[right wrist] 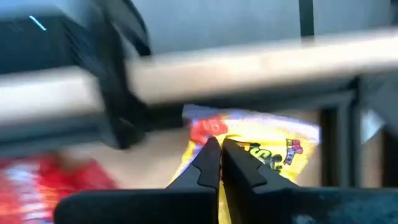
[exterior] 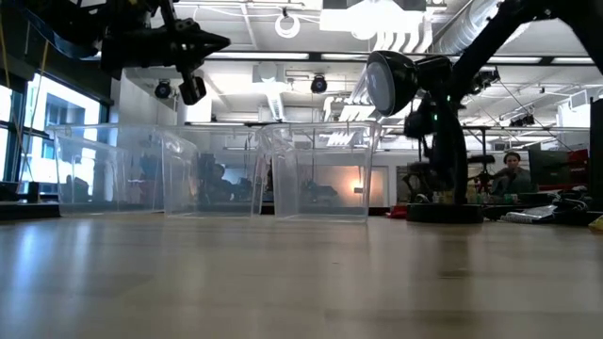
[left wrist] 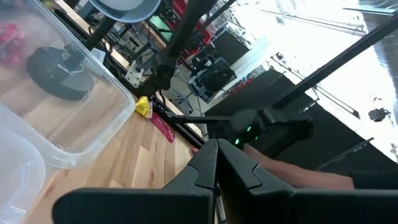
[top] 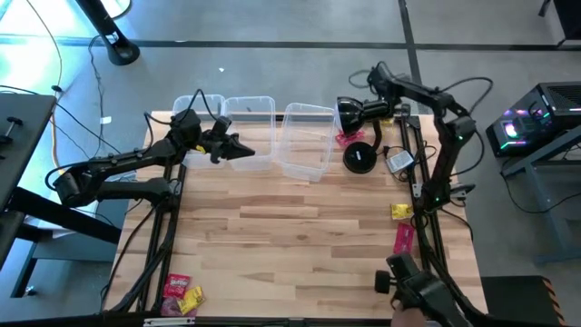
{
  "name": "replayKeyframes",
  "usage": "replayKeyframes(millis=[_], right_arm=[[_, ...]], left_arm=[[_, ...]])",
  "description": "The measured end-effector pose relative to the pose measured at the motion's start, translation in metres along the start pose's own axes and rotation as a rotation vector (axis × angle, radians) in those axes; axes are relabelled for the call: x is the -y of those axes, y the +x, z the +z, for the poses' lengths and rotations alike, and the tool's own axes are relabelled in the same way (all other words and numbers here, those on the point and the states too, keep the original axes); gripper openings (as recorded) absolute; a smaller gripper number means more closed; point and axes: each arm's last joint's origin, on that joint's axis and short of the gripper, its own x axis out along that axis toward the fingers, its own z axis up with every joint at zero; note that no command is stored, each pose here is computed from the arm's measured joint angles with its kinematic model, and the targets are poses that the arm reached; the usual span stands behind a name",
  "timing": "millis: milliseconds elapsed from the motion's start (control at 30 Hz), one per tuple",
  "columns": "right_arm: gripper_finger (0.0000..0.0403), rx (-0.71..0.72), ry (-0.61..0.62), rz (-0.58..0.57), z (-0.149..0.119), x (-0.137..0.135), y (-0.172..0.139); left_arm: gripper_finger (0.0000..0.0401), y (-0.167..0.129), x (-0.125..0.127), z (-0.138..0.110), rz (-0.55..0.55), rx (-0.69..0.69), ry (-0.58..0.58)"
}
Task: Sort candy
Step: Put the yellow candy wrapper into the right transparent bin
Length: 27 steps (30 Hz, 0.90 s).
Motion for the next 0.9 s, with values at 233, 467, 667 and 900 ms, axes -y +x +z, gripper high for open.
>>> replayKeyframes(millis=[233, 467, 667, 900], right_arm=[[0.0, 0.196, 0.002, 0.137, 0.019, -0.001, -0.067], [0.0, 0.377, -0.052, 0.291, 0.033, -0.011, -0.134], [0.0, 0.598, -0.188, 0.479, 0.036, -0.035, -0.199], [0.0, 0.692, -0.473, 0.845, -0.005, -0.085, -0.26]], left_arm=[[0.0, 0.0, 0.0, 0.0, -0.011, -0.011, 0.001], [0.0, 0.0, 0.001, -0.001, -0.028, -0.029, 0.001], [0.0, 0.0, 0.001, -0.001, -0.034, -0.034, 0.051], [0.0, 0.0, 0.001, -0.001, -0.026, -0.025, 0.097]])
